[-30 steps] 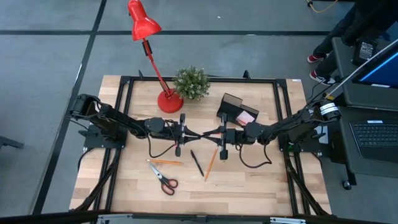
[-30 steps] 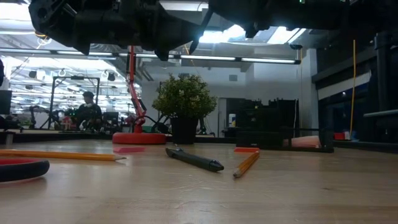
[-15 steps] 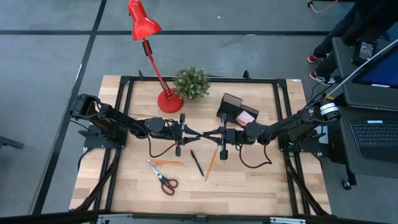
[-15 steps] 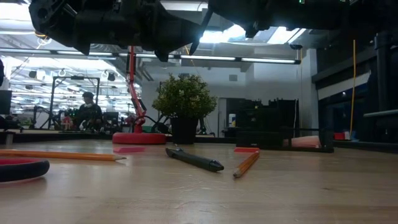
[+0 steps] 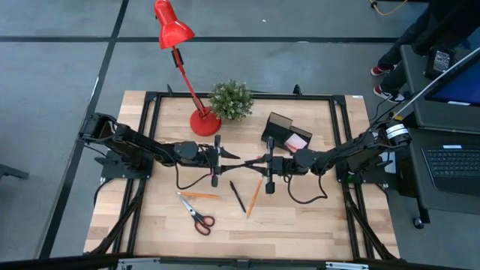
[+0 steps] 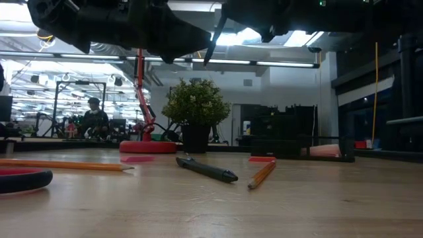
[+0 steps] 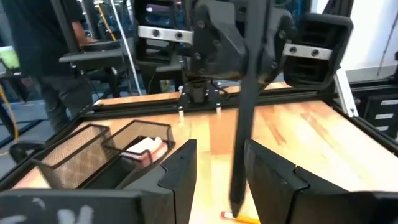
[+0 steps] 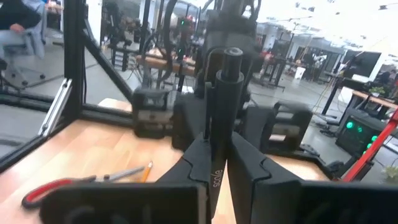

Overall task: Pick and place office supplies into organizer
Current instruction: Put the top black pen into the black desk organizer

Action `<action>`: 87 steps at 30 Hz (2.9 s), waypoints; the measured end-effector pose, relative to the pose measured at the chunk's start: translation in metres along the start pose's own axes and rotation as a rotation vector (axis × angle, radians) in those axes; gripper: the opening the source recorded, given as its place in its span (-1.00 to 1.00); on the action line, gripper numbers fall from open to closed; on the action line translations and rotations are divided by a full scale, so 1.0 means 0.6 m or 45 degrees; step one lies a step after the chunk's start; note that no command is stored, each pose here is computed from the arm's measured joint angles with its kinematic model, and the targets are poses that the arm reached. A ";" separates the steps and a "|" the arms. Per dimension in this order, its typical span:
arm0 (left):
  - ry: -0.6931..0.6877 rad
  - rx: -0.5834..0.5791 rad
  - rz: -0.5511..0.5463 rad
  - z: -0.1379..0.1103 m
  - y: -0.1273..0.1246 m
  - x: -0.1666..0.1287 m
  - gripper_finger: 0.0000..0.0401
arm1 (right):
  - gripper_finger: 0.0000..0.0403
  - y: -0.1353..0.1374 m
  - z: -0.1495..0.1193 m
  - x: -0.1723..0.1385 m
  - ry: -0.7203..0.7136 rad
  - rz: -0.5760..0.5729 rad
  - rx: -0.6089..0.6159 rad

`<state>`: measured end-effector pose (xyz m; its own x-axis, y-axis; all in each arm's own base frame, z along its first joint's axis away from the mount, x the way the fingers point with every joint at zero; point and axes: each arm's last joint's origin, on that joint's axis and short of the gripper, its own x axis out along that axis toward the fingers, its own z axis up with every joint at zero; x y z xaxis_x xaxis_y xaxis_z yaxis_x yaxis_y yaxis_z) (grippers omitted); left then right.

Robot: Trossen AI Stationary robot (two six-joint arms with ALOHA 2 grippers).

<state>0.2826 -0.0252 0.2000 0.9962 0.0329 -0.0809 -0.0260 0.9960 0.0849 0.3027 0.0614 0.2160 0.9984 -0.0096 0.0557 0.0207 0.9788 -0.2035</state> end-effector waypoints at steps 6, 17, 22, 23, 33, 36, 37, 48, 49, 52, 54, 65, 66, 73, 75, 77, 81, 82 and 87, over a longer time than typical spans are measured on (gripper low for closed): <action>0.067 0.011 -0.003 0.006 0.002 -0.012 -0.43 | -0.87 -0.001 0.000 -0.003 0.038 -0.016 0.006; 0.052 0.095 -0.004 0.025 0.006 -0.027 -0.68 | -0.87 0.001 -0.005 -0.006 0.111 -0.020 0.013; 0.088 0.101 -0.018 0.020 0.005 -0.027 -0.83 | -0.87 0.001 -0.006 -0.006 0.119 -0.018 0.010; 0.097 0.102 -0.020 0.018 0.005 -0.027 -0.86 | -0.87 0.001 -0.006 -0.006 0.119 -0.019 0.010; 0.096 0.100 -0.019 0.019 0.005 -0.027 -0.99 | -0.87 0.001 -0.006 -0.006 0.122 -0.020 0.009; 0.096 0.099 -0.019 0.019 0.005 -0.027 -0.99 | -0.87 0.001 -0.006 -0.006 0.122 -0.020 0.009; 0.096 0.099 -0.019 0.019 0.005 -0.027 -0.99 | -0.87 0.001 -0.006 -0.006 0.122 -0.020 0.009; 0.098 0.090 -0.019 0.018 0.005 -0.027 -0.99 | -0.87 0.001 -0.006 -0.006 0.123 -0.020 0.009; 0.098 0.090 -0.019 0.018 0.005 -0.027 -0.99 | -0.87 0.001 -0.006 -0.006 0.123 -0.020 0.009; 0.098 0.090 -0.019 0.018 0.005 -0.027 -0.99 | -0.87 0.001 -0.006 -0.006 0.123 -0.021 0.009; 0.099 0.089 -0.019 0.018 0.005 -0.027 -0.99 | -0.87 0.001 -0.006 -0.006 0.123 -0.020 0.009; 0.100 0.089 -0.019 0.018 0.005 -0.027 -0.99 | -0.88 0.001 -0.007 -0.006 0.126 -0.018 0.003; 0.100 0.089 -0.019 0.018 0.005 -0.027 -0.99 | -0.88 0.001 -0.007 -0.006 0.126 -0.018 0.003; 0.101 0.089 -0.020 0.018 0.004 -0.027 -1.00 | -0.88 -0.002 -0.007 -0.007 0.150 -0.071 -0.038; 0.101 0.090 -0.022 0.018 0.004 -0.027 -0.99 | -0.88 -0.005 -0.005 -0.011 0.177 -0.114 -0.059; 0.106 0.089 -0.023 0.017 0.004 -0.027 -0.99 | -0.88 -0.010 -0.002 -0.020 0.185 -0.142 -0.072; 0.114 0.070 -0.023 0.016 0.003 -0.027 -0.99 | -0.88 -0.025 0.011 -0.043 0.170 -0.197 -0.061; 0.115 0.071 -0.023 0.016 0.003 -0.027 -1.00 | -0.88 -0.031 0.013 -0.050 0.175 -0.231 -0.057; 0.115 0.068 -0.023 0.016 0.003 -0.027 -0.99 | -0.88 -0.063 0.014 -0.083 0.256 -0.412 -0.056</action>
<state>0.2673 -0.0245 0.2110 0.9848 0.0245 -0.1722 -0.0010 0.9908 0.1350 0.2515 0.0265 0.2292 0.9303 -0.3605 -0.0678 0.3341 0.9091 -0.2487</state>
